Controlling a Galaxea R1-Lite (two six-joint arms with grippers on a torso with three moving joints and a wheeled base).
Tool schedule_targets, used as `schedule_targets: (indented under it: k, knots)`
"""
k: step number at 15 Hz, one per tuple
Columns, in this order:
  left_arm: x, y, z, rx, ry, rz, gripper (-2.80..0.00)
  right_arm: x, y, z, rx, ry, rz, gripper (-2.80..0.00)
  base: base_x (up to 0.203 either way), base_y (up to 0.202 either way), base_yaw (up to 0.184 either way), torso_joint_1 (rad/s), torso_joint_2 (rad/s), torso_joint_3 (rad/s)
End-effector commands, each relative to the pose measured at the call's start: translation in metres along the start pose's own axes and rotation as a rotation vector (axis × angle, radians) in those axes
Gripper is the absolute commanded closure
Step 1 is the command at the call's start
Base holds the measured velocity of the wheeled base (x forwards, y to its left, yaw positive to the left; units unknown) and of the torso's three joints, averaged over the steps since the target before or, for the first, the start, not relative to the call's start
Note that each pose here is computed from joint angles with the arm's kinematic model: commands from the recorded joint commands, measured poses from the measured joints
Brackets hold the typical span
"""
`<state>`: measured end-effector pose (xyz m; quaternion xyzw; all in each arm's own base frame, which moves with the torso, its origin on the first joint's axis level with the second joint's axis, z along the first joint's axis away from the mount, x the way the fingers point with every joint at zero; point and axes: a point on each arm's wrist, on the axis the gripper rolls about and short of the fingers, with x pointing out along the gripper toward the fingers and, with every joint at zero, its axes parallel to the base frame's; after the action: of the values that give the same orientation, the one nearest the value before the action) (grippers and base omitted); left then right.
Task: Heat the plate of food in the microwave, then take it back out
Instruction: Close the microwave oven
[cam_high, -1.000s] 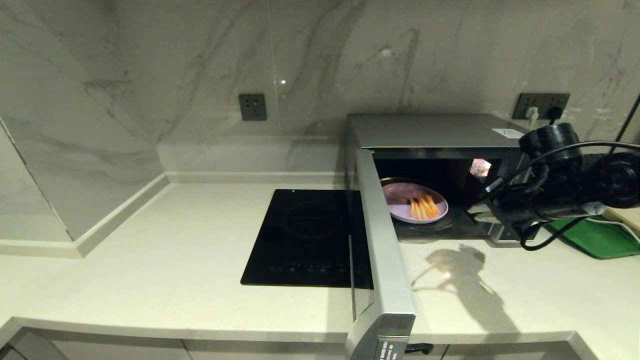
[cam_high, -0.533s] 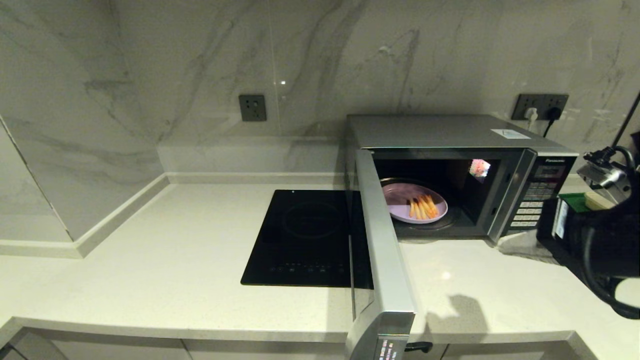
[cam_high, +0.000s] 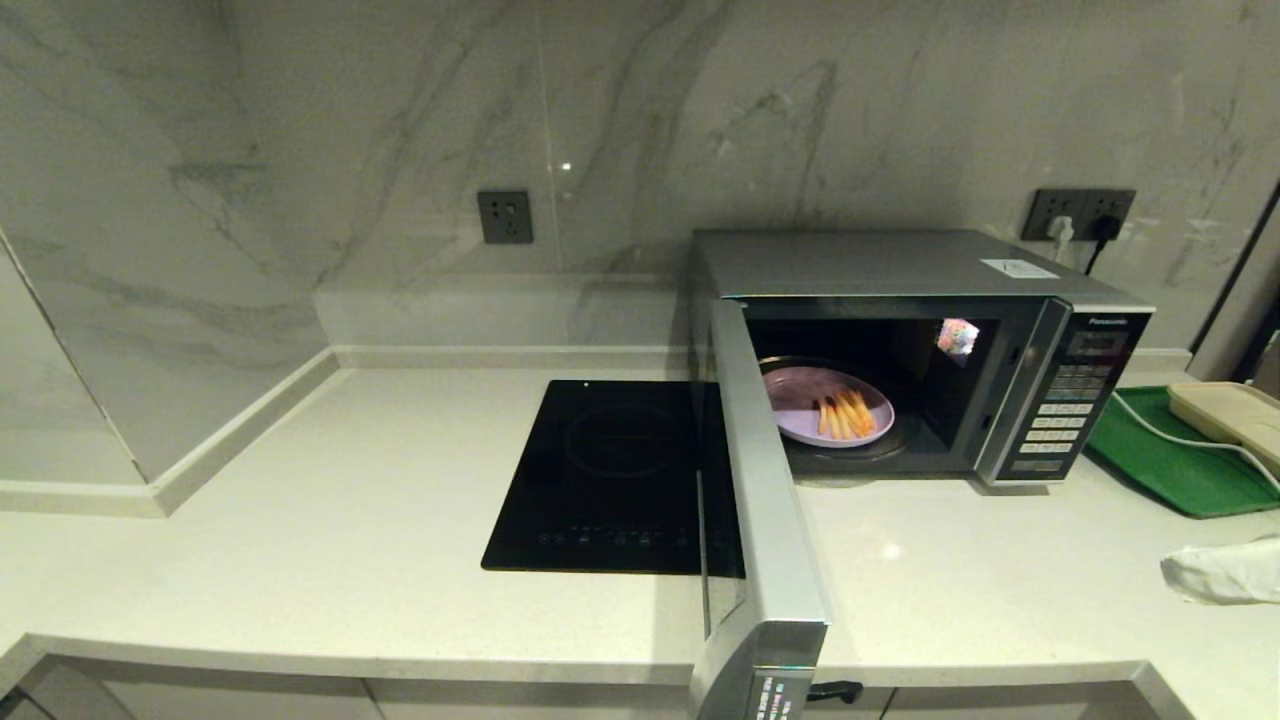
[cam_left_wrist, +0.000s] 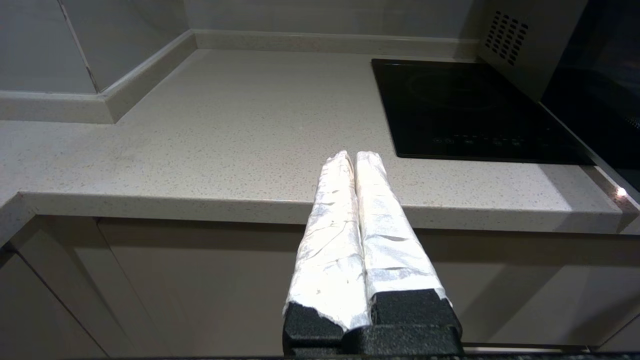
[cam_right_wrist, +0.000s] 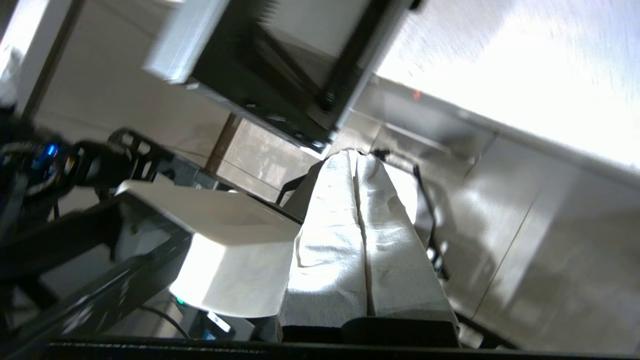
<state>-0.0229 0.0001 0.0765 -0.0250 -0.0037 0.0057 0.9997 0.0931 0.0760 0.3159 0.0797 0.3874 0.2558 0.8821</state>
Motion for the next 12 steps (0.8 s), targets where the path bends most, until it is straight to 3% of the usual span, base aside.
schedule_targets:
  k: [1, 4, 6, 10, 12]
  knots:
    - [0.000, 0.000, 0.000, -0.001, -0.002, 0.001, 0.00, 0.008, 0.013, 0.014, -0.054, 0.008, 0.033, 0.00, 0.000, 0.000, 0.000, 0.000, 0.00, 0.000]
    - [0.000, 0.000, 0.000, -0.001, -0.001, 0.001, 0.00, 0.022, 0.039, 0.038, -0.123, 0.007, 0.097, 0.00, 0.000, 0.000, 0.000, 0.000, 0.00, 0.000]
    - [0.000, 0.000, 0.000, -0.001, -0.001, 0.001, 0.00, 0.046, 0.059, 0.049, -0.162, 0.034, 0.091, 0.00, 0.000, 0.000, 0.000, 0.000, 0.00, 0.000]
    - [0.000, 0.000, 0.000, -0.001, -0.001, 0.000, 0.00, 0.087, 0.110, 0.050, -0.270, 0.092, 0.132, 0.00, 0.000, 0.000, 0.000, 0.000, 0.00, 0.000]
    - [0.000, 0.000, 0.000, -0.001, -0.002, 0.001, 0.00, 0.101, 0.125, 0.048, -0.297, 0.107, 0.136, 0.00, 0.000, 0.000, 0.000, 0.000, 0.00, 0.000]
